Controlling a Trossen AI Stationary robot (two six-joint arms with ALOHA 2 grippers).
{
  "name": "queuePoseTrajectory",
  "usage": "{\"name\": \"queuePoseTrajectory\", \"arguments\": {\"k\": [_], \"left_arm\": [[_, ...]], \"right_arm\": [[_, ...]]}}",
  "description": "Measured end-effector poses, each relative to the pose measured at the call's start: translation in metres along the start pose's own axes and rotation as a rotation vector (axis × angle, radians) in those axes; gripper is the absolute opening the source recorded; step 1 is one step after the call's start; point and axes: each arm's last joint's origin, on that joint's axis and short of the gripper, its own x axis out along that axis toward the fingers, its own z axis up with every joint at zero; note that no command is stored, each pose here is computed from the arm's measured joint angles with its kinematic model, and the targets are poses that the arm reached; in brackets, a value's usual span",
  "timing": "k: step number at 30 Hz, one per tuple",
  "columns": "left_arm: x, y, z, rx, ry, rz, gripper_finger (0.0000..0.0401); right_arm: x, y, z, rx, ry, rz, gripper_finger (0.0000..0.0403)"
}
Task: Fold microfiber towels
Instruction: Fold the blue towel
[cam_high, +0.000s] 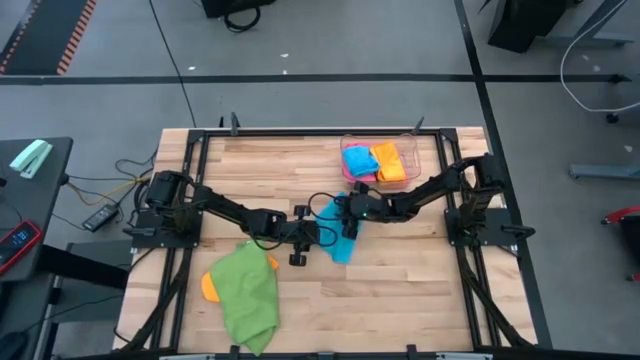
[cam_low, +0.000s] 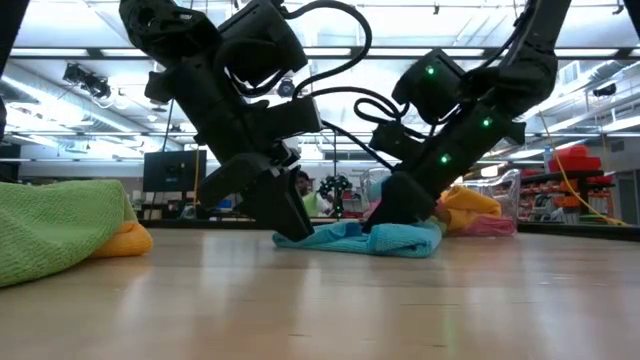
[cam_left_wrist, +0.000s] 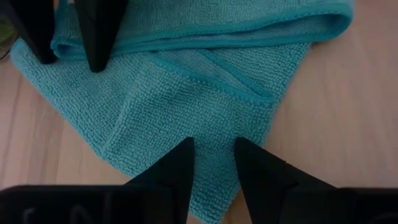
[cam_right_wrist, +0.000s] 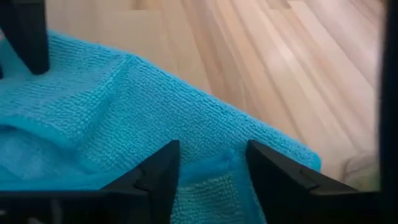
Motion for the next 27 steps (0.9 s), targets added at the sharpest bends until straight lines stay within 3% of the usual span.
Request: {"name": "queuePoseTrajectory", "arguments": {"k": [23, 27], "left_arm": [[0.0000, 0.0000, -0.0001, 0.000, 0.001, 0.000, 0.0121], [0.0000, 0.0000, -0.0002, -0.002, 0.002, 0.000, 0.0117]], "right_arm": [[-0.0031, -0.0003, -0.0005, 0.014, 0.024, 0.004, 0.0046], [-0.0031, -0.0003, -0.0004, 0.016, 0.024, 0.004, 0.0041]]}}
